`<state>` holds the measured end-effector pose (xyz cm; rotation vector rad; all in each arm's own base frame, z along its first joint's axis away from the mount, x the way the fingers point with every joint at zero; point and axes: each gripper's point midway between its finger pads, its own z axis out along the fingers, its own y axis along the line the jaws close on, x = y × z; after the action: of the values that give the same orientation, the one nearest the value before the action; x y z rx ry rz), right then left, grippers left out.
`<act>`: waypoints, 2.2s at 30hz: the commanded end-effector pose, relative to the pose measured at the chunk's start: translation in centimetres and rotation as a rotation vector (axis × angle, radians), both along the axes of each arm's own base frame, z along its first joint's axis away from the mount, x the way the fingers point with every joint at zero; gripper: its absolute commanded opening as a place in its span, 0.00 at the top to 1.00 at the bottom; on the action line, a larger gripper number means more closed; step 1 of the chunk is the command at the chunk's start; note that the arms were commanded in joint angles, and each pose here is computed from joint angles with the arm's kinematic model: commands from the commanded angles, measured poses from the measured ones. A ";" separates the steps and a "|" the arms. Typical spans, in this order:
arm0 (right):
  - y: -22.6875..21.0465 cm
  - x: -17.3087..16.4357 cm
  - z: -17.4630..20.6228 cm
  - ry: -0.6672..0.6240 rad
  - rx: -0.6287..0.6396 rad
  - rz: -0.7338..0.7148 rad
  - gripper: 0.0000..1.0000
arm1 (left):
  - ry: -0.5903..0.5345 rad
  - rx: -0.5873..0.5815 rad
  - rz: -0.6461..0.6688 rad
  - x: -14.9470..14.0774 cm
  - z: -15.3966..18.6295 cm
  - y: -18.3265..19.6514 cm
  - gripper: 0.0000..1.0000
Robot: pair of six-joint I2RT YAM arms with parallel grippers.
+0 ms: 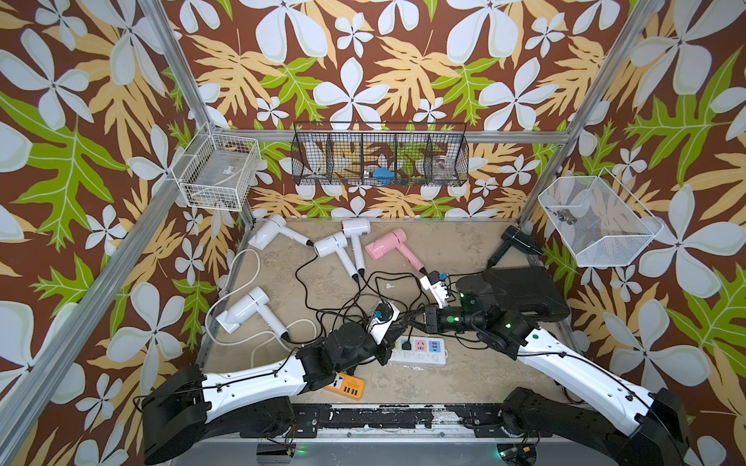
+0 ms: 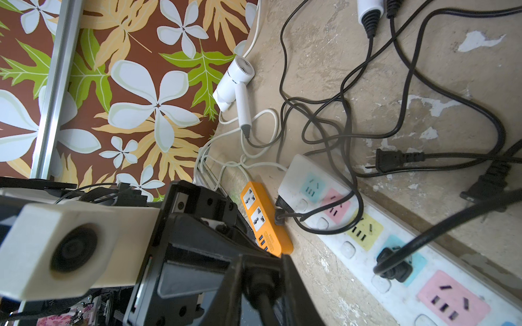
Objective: Charge the blow dryers
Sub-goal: Pick up the plug from the center of the board, then insert the plug into the socket.
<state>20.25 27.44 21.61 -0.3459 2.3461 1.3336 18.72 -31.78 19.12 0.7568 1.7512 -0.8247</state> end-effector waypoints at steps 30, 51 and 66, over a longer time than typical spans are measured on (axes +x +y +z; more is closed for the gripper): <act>-9.5 0.6 -6.7 -0.268 -0.363 -0.360 1.00 | -0.023 -0.065 0.316 3.6 1.2 3.9 0.00; -7.1 -1.1 -11.5 -0.256 -0.487 -0.455 1.00 | 0.145 -0.040 0.499 8.0 -2.1 7.1 0.00; -5.7 -1.1 -13.0 -0.246 -0.559 -0.459 1.00 | 0.141 -0.038 0.514 8.1 -2.0 7.4 0.00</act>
<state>18.59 21.84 8.17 -0.1457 2.3779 0.4093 26.67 -24.44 16.63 0.2164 1.9427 -0.5637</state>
